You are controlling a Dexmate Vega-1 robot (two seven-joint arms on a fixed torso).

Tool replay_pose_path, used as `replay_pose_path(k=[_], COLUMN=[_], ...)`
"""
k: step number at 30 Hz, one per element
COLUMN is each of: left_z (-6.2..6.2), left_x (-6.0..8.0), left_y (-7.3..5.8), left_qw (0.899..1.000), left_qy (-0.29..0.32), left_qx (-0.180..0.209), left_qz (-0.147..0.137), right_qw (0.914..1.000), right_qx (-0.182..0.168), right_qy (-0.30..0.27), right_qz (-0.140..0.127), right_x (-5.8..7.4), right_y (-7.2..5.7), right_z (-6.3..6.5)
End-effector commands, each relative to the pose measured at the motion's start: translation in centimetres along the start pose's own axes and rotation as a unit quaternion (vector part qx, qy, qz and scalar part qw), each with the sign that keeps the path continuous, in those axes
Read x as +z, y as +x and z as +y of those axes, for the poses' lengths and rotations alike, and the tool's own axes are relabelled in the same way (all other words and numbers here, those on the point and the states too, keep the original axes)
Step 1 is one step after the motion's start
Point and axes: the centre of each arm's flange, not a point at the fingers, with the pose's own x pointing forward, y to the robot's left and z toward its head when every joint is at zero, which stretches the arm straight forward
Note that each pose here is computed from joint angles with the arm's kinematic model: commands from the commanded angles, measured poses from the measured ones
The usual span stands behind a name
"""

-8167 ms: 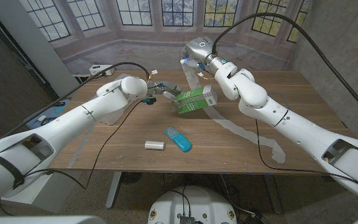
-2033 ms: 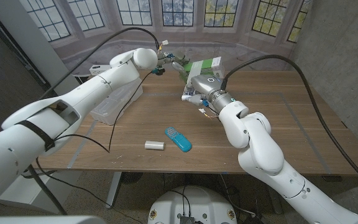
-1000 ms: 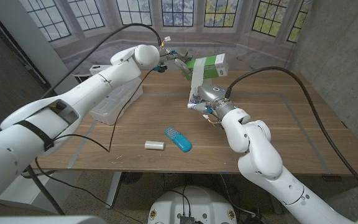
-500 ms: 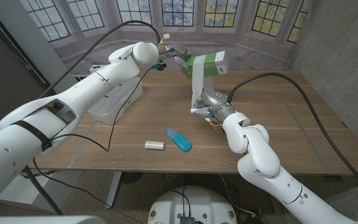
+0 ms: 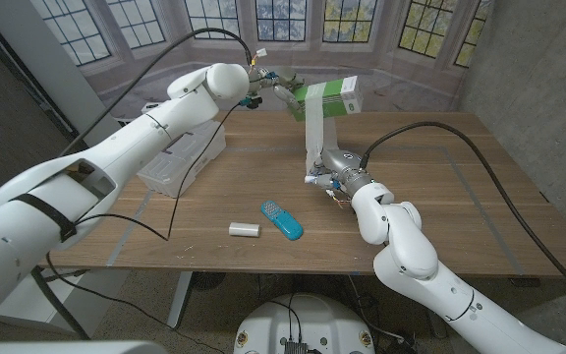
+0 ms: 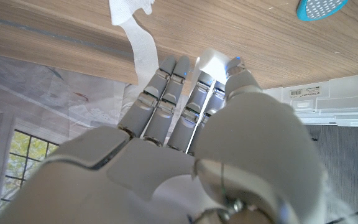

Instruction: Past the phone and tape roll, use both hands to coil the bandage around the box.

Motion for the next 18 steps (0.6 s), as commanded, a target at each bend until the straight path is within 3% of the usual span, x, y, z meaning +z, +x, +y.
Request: replay_pose_path(k=[1, 18], left_z=[0.3, 0.8], left_x=[-0.2, -0.6], left_y=[-0.9, -1.1], left_qw=[1.000, 1.000], left_qy=[-0.013, -0.018], left_qx=[0.003, 0.001], left_qz=[0.001, -0.003], right_qw=[0.9999, 0.9993], right_qx=[0.001, 0.005], right_qy=[0.006, 0.014], right_qz=[0.012, 0.034], right_x=[-1.0, -2.4], right_y=[1.2, 2.5], right_z=[1.0, 1.8])
